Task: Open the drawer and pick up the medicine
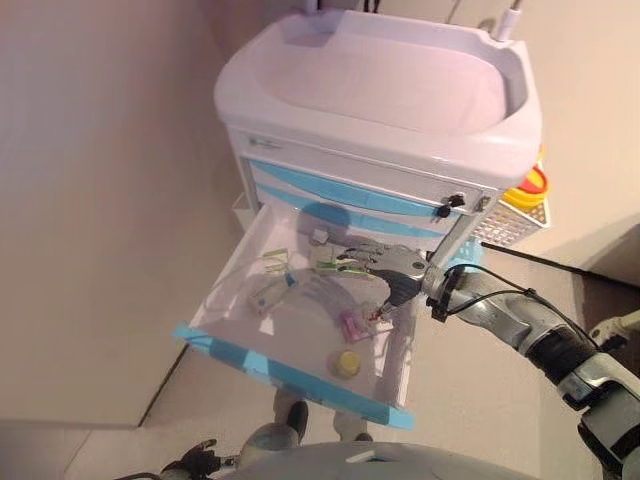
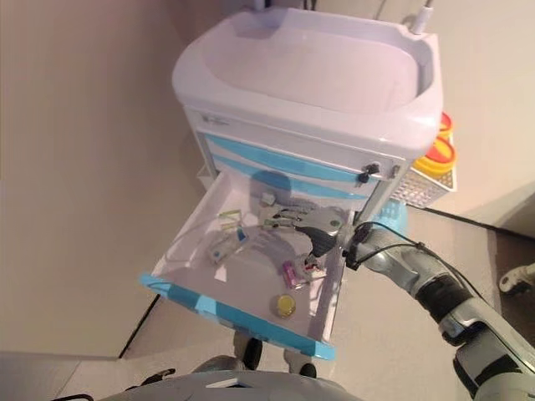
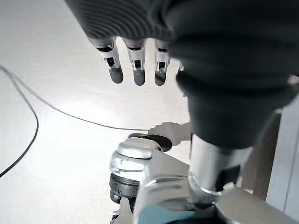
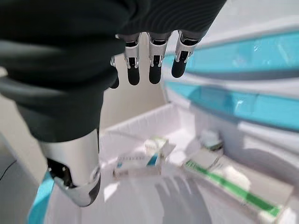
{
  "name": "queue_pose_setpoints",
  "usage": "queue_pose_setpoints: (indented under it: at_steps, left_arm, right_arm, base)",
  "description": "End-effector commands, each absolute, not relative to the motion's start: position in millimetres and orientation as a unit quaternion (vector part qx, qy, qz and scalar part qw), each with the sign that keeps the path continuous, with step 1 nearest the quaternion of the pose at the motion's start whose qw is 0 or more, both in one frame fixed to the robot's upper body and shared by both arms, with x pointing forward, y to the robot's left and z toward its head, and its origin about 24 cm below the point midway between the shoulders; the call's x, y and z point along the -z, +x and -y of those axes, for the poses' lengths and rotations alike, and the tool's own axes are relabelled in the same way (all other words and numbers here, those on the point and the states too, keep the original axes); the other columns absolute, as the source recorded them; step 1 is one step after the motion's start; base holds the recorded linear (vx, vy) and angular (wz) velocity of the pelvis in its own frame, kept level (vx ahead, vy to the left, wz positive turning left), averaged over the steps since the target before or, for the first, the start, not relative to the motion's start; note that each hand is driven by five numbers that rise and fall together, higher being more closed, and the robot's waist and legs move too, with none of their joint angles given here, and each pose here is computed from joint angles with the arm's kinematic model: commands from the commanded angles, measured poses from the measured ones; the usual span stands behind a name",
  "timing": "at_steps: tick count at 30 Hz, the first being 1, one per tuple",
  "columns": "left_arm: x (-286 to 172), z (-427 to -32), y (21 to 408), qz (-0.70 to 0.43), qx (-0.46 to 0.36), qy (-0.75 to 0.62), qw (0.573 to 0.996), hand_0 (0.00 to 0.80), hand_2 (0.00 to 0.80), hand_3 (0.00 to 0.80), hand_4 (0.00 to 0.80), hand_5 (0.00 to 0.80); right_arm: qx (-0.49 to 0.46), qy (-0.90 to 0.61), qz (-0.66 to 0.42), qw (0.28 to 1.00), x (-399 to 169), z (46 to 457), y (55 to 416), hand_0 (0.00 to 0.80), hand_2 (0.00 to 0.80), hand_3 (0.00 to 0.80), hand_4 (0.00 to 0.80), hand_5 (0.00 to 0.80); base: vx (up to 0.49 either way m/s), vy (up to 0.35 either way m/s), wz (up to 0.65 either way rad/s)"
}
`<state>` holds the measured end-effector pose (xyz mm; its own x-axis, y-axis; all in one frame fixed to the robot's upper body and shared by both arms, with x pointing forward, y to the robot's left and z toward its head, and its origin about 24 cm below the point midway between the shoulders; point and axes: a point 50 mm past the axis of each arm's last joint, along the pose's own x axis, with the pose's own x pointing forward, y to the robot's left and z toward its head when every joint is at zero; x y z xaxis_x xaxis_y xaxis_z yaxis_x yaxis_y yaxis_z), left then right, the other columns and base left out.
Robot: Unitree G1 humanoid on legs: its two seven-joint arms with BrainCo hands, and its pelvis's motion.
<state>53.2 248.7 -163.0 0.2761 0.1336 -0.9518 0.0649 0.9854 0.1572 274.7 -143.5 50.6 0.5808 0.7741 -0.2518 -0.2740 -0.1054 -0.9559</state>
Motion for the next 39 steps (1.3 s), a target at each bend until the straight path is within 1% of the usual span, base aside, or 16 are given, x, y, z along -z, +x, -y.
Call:
queue_pose_setpoints:
  at_steps: [1,13,23,31,39]
  left_arm:
    - [161,-257,61,-0.6,-0.03,0.093,0.794,0.0,0.0,0.0,0.0,0.0]
    - [159,-256,66,-0.58,-0.013,0.117,0.806,0.0,0.0,0.0,0.0,0.0]
    - [159,-252,69,-0.566,-0.003,0.137,0.813,0.0,0.0,0.0,0.0,0.0]
    - [159,-250,69,-0.558,0.007,0.152,0.816,0.0,0.0,0.0,0.0,0.0]
    - [159,-248,69,-0.554,0.013,0.154,0.818,0.0,0.0,0.0,0.0,0.0]
  right_arm:
    - [-0.412,-0.613,0.246,0.627,-54,122,276,0.0,0.0,0.0,0.0,0.0]
    - [-0.401,-0.684,0.168,0.586,4,138,277,0.0,0.0,0.0,0.0,0.0]
    - [-0.412,-0.718,0.177,0.532,30,146,265,0.0,0.0,0.0,0.0,0.0]
    - [-0.42,-0.708,0.167,0.543,44,149,252,0.0,0.0,0.0,0.0,0.0]
    - [-0.443,-0.698,0.168,0.537,53,144,243,0.0,0.0,0.0,0.0,0.0]
  base:
    - [-0.018,-0.065,0.31]
    - [-0.031,-0.052,0.19]
    - [-0.004,-0.036,0.07]
    - [0.001,-0.014,0.01]
    - [0.0,0.0,0.0]
